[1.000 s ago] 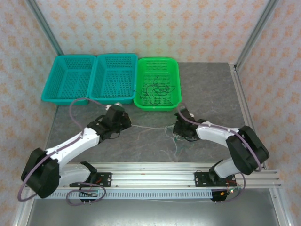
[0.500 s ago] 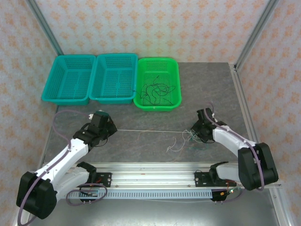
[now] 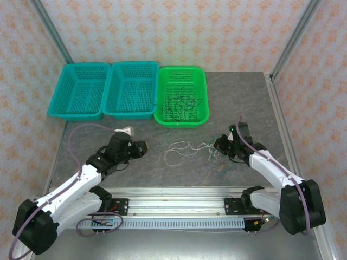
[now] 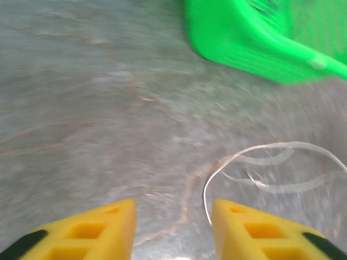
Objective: Untangle the cables
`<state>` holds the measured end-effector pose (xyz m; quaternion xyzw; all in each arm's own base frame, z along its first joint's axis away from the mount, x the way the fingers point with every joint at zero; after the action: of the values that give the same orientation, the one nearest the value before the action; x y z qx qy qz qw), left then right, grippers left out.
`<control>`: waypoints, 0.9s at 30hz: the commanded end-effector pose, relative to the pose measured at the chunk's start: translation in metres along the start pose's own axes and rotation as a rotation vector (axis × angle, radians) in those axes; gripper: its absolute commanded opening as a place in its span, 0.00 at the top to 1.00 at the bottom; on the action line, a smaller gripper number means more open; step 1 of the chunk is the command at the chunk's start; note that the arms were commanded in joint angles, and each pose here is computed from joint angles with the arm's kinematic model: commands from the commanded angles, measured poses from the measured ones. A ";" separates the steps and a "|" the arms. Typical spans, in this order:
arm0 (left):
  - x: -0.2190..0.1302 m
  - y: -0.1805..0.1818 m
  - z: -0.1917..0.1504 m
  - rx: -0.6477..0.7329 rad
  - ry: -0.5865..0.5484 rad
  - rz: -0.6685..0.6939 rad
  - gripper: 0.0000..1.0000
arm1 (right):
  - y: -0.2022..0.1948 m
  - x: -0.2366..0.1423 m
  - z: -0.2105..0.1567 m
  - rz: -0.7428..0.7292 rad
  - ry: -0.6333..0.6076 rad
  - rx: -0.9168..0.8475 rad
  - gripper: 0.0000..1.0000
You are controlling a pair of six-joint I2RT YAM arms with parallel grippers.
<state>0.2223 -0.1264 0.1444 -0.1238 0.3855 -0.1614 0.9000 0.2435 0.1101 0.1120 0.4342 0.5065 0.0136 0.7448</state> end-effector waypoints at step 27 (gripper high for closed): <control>0.070 -0.202 0.000 0.708 -0.088 -0.436 0.40 | 0.076 -0.026 -0.030 0.213 0.100 -0.226 1.00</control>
<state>0.2231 -0.3208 0.1530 0.1308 0.2649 -0.4664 0.8338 0.2410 0.1642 0.1692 0.3928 0.5031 0.1685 0.7511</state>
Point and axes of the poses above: each hand's point on the last joint's axis, 136 mm out from that joint toward the fingers, its own x axis out along the fingers, its own y axis along the line the jaws close on, z = x × y, the point moved 4 cm from there along -x, back along the fingers, and after that the axes turned 14 degrees about x, right-handed, at the moved point
